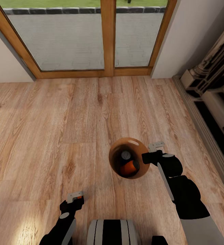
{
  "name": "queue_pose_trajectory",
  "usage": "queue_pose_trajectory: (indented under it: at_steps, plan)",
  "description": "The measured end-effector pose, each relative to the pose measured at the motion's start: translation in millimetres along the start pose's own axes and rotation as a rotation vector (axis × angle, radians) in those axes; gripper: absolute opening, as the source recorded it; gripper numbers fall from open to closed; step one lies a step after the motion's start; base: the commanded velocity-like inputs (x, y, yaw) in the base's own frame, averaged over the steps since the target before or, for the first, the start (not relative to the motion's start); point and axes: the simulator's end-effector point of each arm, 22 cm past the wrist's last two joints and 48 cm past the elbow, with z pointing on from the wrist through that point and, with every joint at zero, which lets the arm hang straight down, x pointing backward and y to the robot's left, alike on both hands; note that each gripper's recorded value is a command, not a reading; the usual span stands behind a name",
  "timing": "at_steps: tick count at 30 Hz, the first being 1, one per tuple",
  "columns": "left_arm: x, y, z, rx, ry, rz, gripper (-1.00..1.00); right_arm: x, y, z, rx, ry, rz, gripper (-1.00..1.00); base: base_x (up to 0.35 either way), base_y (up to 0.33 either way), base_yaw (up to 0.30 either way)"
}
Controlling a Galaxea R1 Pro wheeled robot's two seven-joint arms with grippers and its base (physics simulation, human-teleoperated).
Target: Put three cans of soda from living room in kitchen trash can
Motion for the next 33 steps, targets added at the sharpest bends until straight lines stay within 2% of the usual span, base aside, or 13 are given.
queue_pose_trajectory:
  at_steps: [26,27,33]
  plan:
    - [3.1,-0.6,5.8,0.000,-0.001,0.000,1.00,4.1,1.3,5.4,-0.001,0.000,-0.001,-1.00,0.000,0.000,0.000]
    - [3.2,-0.6,5.8,0.000,-0.001,0.000,-1.00,4.1,1.4,5.4,-0.001,0.000,-0.001,-1.00,0.000,0.000,0.000]
    - [1.3,-0.7,5.7,0.000,-0.005,-0.003,-1.00,4.1,1.5,5.4,-0.002,0.000,0.000,-1.00,0.000,0.000,0.000]
